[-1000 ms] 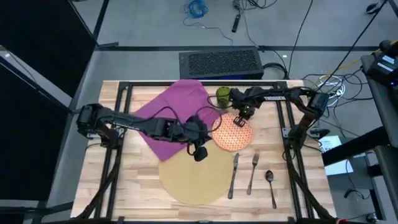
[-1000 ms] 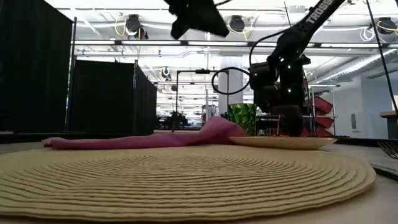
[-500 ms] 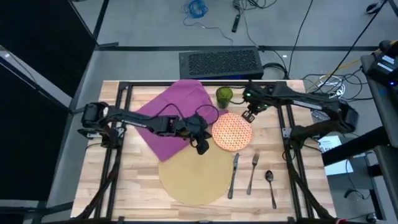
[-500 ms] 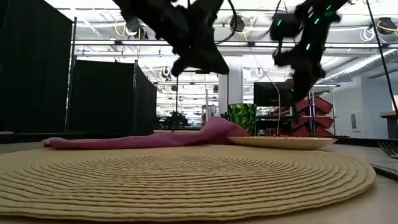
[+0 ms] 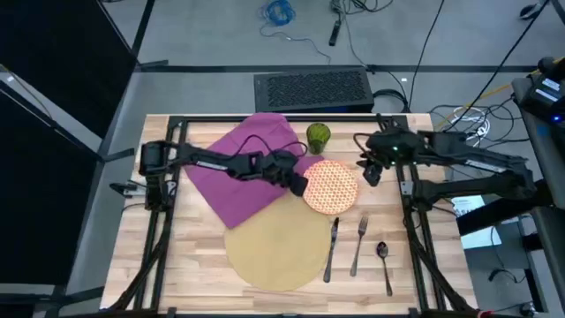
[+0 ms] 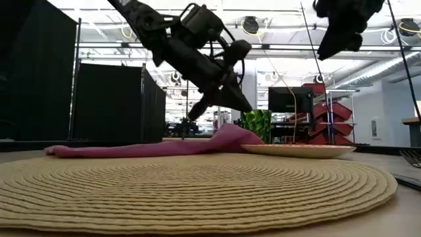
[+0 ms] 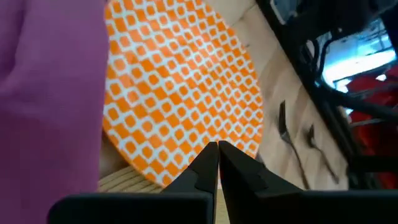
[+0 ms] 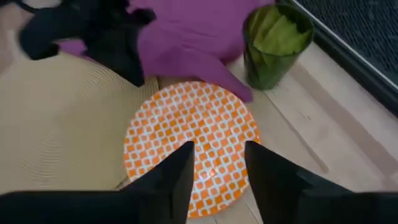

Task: Set table place
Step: Put the orange plate on the brown placemat

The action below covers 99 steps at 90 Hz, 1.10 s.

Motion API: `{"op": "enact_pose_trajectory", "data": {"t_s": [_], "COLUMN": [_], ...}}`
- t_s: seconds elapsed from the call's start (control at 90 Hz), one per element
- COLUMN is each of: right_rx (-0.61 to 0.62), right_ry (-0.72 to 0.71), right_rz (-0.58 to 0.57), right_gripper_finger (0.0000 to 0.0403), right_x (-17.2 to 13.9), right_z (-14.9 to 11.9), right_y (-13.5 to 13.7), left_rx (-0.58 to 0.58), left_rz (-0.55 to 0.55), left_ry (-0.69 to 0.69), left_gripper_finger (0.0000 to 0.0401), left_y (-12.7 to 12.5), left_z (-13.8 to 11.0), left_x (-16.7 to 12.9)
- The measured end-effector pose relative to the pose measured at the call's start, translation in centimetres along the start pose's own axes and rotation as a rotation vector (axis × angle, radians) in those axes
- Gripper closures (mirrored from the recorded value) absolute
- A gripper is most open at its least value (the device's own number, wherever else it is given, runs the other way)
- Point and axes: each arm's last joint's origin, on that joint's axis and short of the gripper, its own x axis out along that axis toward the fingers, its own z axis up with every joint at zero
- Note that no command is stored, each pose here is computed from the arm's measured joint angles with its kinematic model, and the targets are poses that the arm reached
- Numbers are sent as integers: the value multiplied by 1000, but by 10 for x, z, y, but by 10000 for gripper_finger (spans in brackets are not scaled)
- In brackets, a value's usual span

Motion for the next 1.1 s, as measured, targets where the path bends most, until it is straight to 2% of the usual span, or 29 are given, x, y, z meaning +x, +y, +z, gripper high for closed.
{"op": "enact_pose_trajectory", "data": {"t_s": [0.367, 0.711, 1.1], "right_rx": [-35, -37, -47], "right_ry": [-14, 4, 3], "right_rz": [3, -3, -3], "right_gripper_finger": [254, 254, 254], "right_x": [-6, -6, -6], "right_z": [-3, -5, -4], "right_y": [-1, -2, -2], "left_rx": [-90, -99, -108], "left_rz": [53, 90, 113], "left_ry": [37, 12, 43], "left_gripper_finger": [401, 397, 290], "left_y": [22, 40, 42], "left_z": [-4, 13, 10], "left_x": [17, 13, 12]}}
